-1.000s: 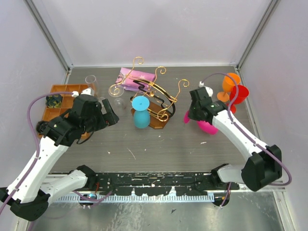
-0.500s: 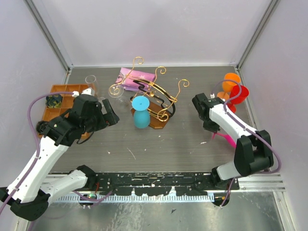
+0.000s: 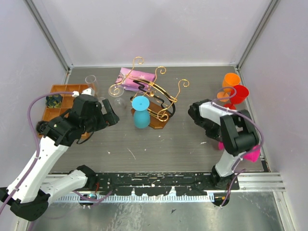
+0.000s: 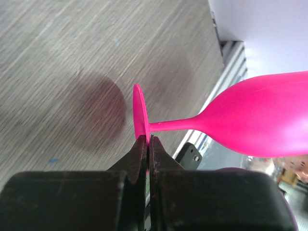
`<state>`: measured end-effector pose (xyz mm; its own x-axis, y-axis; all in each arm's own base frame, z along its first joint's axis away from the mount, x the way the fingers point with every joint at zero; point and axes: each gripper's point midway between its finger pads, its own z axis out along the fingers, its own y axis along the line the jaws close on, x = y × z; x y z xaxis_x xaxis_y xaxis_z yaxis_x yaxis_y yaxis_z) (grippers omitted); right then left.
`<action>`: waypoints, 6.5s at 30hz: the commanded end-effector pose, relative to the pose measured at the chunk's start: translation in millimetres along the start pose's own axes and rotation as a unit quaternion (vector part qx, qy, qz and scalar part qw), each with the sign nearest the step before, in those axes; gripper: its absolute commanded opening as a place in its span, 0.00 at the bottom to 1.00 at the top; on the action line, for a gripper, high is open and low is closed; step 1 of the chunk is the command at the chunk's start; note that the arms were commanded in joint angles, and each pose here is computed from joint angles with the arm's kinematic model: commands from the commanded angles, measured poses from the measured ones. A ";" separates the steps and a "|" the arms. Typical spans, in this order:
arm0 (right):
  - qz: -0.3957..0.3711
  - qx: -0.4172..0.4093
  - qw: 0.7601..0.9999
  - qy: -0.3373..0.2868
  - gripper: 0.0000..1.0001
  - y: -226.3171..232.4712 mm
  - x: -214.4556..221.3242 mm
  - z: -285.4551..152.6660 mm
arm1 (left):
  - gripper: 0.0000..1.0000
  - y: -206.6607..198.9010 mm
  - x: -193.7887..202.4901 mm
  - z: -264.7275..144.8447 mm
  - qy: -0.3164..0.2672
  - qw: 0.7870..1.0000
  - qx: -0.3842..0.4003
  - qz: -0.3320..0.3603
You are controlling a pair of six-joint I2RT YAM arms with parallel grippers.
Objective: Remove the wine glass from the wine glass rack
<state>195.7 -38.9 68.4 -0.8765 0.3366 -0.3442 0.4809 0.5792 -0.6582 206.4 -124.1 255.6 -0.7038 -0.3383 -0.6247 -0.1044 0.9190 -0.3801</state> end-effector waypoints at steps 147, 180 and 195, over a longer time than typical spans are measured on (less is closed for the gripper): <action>-0.059 -0.813 0.556 -0.162 0.69 24.8 -59.9 -459.6 | 0.73 -23.2 -147.8 24.9 -0.101 0.992 0.039 -0.072; -0.132 -0.824 0.533 -0.137 0.44 159.5 -64.3 -532.5 | 0.84 -14.1 -132.8 19.7 -0.084 0.992 0.050 -0.076; -0.144 -0.843 0.507 -0.107 0.32 183.5 -53.5 -543.5 | 0.87 -10.8 -127.4 14.1 -0.081 0.992 0.051 -0.077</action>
<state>344.7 434.6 301.7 -0.8338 0.0624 -0.5486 -0.4319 0.5452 0.7185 312.7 -93.9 332.6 -0.5505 -0.5217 -0.6518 -0.1393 0.8271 -0.5445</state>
